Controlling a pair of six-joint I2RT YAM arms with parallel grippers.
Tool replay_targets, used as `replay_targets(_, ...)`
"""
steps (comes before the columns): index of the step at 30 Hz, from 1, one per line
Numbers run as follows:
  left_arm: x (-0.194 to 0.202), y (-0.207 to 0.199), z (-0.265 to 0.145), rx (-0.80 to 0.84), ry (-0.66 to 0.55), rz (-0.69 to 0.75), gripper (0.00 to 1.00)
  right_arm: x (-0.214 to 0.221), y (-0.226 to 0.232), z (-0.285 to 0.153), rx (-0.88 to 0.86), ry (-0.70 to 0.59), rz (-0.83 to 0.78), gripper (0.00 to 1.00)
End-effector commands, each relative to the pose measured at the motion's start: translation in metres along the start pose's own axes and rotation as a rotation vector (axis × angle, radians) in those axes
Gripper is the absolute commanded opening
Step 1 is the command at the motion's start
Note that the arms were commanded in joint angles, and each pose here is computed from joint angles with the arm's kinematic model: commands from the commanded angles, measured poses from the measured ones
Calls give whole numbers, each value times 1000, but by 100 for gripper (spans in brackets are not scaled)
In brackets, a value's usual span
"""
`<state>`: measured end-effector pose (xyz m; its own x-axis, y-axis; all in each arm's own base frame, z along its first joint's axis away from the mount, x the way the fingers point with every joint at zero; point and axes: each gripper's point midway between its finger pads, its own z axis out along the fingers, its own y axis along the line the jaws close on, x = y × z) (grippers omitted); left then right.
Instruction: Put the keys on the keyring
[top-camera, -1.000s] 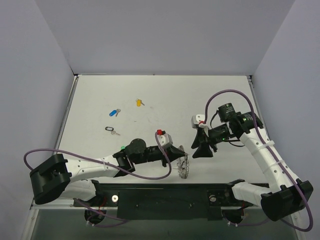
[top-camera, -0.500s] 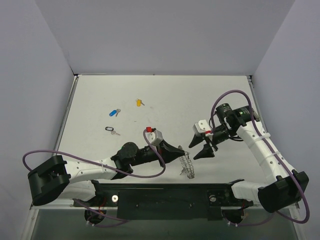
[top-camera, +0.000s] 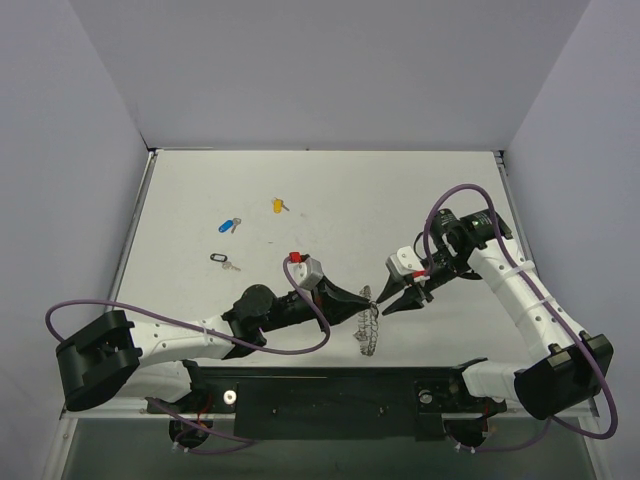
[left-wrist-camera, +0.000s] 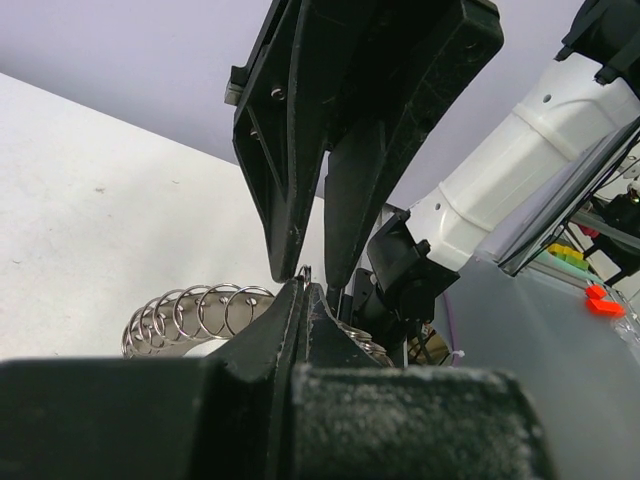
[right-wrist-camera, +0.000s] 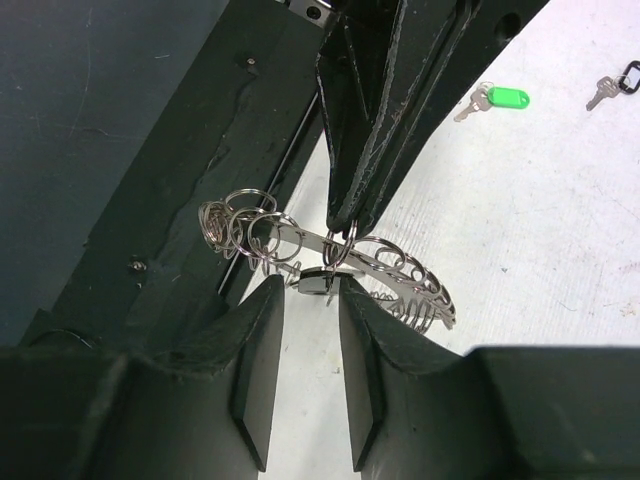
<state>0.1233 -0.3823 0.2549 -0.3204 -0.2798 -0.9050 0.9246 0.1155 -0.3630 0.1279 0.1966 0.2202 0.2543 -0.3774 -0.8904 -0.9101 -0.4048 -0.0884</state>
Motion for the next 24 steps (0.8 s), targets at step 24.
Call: replay_targets(24,-42,-14,4,28,-212,7,0,-14,19,2,-21,-58,271,0)
